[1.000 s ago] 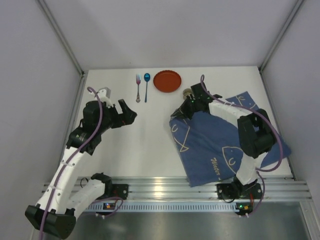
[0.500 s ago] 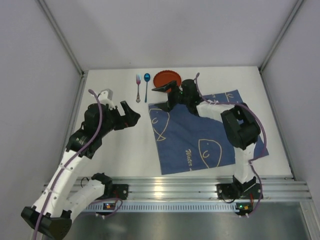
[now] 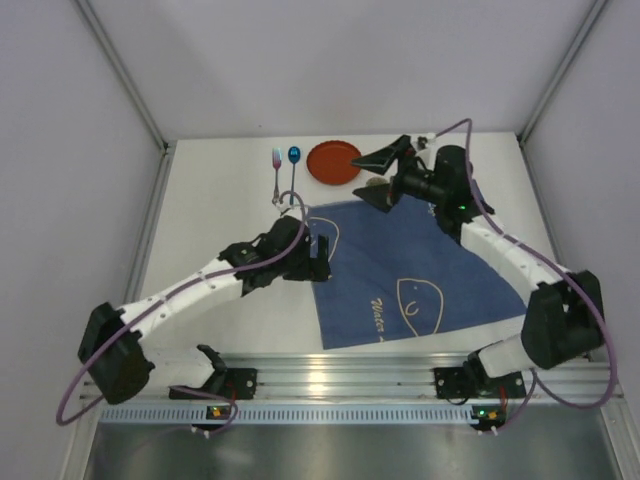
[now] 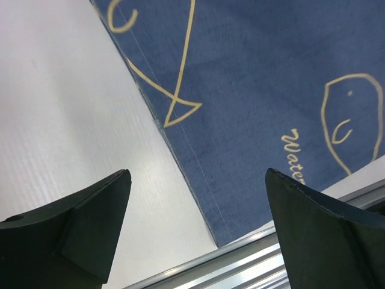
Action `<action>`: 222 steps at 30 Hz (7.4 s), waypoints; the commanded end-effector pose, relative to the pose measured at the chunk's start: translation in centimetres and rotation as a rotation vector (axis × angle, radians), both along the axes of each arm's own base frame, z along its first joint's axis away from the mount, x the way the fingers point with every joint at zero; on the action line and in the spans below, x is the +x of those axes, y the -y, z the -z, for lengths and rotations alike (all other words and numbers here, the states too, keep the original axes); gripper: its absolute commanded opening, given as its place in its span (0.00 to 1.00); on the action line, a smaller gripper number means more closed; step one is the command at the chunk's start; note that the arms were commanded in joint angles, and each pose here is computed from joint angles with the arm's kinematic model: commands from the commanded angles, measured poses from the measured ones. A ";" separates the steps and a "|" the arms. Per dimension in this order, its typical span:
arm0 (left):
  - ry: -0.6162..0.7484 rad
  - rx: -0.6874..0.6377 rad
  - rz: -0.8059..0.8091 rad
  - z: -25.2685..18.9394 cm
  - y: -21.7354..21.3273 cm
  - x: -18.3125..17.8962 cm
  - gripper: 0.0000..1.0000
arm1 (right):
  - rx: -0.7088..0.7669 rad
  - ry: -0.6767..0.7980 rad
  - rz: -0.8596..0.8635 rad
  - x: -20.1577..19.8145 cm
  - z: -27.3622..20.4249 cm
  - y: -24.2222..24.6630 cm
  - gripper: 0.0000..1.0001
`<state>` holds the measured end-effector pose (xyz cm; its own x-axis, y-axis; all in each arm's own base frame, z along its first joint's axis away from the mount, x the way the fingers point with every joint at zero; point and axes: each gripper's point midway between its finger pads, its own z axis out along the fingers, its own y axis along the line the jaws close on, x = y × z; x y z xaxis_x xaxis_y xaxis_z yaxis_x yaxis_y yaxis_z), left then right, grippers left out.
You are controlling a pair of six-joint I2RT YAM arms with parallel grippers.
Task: Set the dinner table for one person
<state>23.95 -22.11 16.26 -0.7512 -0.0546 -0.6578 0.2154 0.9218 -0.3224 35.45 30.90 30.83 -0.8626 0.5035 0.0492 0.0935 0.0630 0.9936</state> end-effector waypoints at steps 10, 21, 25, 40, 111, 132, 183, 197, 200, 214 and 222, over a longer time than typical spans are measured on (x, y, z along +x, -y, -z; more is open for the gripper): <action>-0.227 0.074 0.024 10.4 5.2 0.8 0.99 | -0.195 -0.049 0.110 -8.0 5.6 11.3 0.90; -0.312 0.213 0.070 15.0 7.9 0.0 0.61 | -0.247 -0.057 0.096 -9.3 6.1 12.0 0.90; -0.338 0.254 0.057 15.9 7.1 -0.4 0.37 | -0.257 -0.069 0.089 -9.5 6.6 12.0 0.89; -0.334 0.360 -0.126 13.5 -4.8 0.1 0.00 | -0.318 -0.053 0.085 -7.8 7.3 11.5 0.89; -0.115 0.267 -0.436 -4.0 -15.2 9.6 0.95 | -1.193 -0.248 0.054 16.1 26.3 13.4 0.30; -0.098 0.358 -0.489 -2.8 -14.0 20.1 0.87 | -1.196 -0.074 0.308 14.5 11.2 22.8 0.00; -0.112 -0.262 -0.435 5.8 0.6 36.5 0.89 | -1.245 -0.226 0.171 -4.9 15.9 27.5 0.75; -0.195 -0.233 -0.427 10.8 1.7 35.6 0.83 | -1.230 -0.334 0.196 -6.2 18.3 30.5 0.73; -0.212 -0.240 -0.431 11.5 1.9 35.7 0.69 | -1.229 -0.340 0.202 -6.2 18.4 30.7 0.73; -0.162 -0.363 -0.375 8.7 3.1 37.8 0.17 | -1.209 -0.354 0.212 -6.3 18.5 31.1 0.71; -0.024 -0.426 -0.275 1.0 2.9 38.2 0.00 | -1.188 -0.339 0.211 -5.9 18.0 30.7 0.70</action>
